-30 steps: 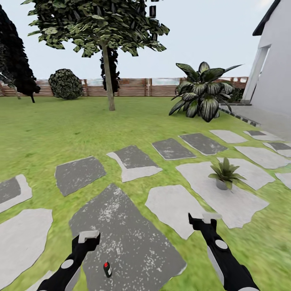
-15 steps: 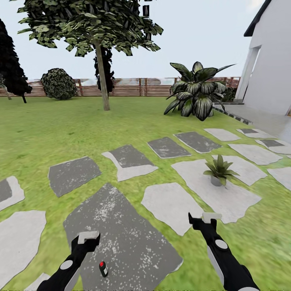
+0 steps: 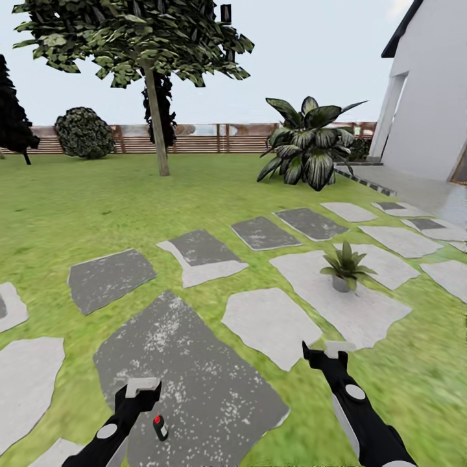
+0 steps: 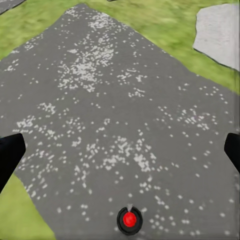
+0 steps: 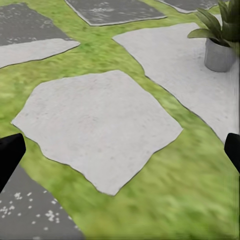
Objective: Pick up the pesticide atomizer in the garden and spray insectifuge to fully cover both potted plants in the garden.
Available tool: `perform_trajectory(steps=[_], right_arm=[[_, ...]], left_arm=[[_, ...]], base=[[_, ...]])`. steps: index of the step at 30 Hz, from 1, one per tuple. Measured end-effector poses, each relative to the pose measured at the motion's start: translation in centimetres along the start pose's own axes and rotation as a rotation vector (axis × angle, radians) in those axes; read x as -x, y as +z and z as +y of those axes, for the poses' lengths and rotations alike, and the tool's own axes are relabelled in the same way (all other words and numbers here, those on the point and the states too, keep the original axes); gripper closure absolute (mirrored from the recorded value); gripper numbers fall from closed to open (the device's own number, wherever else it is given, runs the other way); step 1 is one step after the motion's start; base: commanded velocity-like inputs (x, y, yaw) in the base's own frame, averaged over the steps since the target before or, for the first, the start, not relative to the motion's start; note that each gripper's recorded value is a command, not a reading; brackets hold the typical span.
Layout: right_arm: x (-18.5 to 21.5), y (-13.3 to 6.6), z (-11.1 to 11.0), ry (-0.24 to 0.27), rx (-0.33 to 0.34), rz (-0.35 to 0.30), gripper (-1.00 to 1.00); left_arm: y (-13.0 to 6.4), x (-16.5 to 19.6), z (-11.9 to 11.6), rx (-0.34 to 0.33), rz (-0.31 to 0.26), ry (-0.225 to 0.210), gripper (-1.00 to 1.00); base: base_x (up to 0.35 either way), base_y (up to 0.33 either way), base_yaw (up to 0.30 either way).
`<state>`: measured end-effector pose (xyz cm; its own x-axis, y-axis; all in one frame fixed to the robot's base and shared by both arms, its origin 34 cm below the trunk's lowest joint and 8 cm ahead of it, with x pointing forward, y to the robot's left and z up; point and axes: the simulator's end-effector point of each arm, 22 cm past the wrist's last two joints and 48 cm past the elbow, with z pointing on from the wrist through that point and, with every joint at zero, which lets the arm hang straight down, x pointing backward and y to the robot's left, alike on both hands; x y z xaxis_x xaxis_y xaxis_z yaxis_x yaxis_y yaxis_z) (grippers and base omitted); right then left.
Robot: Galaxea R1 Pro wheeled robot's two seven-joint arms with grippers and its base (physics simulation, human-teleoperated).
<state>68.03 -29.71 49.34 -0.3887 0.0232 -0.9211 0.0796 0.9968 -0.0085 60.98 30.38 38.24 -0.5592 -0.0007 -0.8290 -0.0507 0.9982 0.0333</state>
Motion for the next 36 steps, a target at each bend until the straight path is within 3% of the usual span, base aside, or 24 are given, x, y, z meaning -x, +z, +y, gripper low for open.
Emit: perform_trajectory(steps=[16, 23, 36], right_arm=[[-3.5, 0.6, 0.0, 0.000, 0.000, -0.001, -1.00], [-5.3, 0.8, 0.1, -0.001, 0.002, 0.003, -1.00], [-8.8, 1.3, 0.1, 0.000, 0.002, 0.014, -1.00]], left_arm=[[1.2, -3.5, 0.4, 0.008, 0.000, -0.005, -1.00], [1.3, -5.5, 0.4, 0.010, -0.043, -0.004, -1.00], [2.1, -9.1, 0.4, 0.009, -0.034, -0.002, -1.00]], base=[[0.000, 0.000, -0.009], [0.000, 0.000, 0.000], [0.000, 0.000, 0.000]])
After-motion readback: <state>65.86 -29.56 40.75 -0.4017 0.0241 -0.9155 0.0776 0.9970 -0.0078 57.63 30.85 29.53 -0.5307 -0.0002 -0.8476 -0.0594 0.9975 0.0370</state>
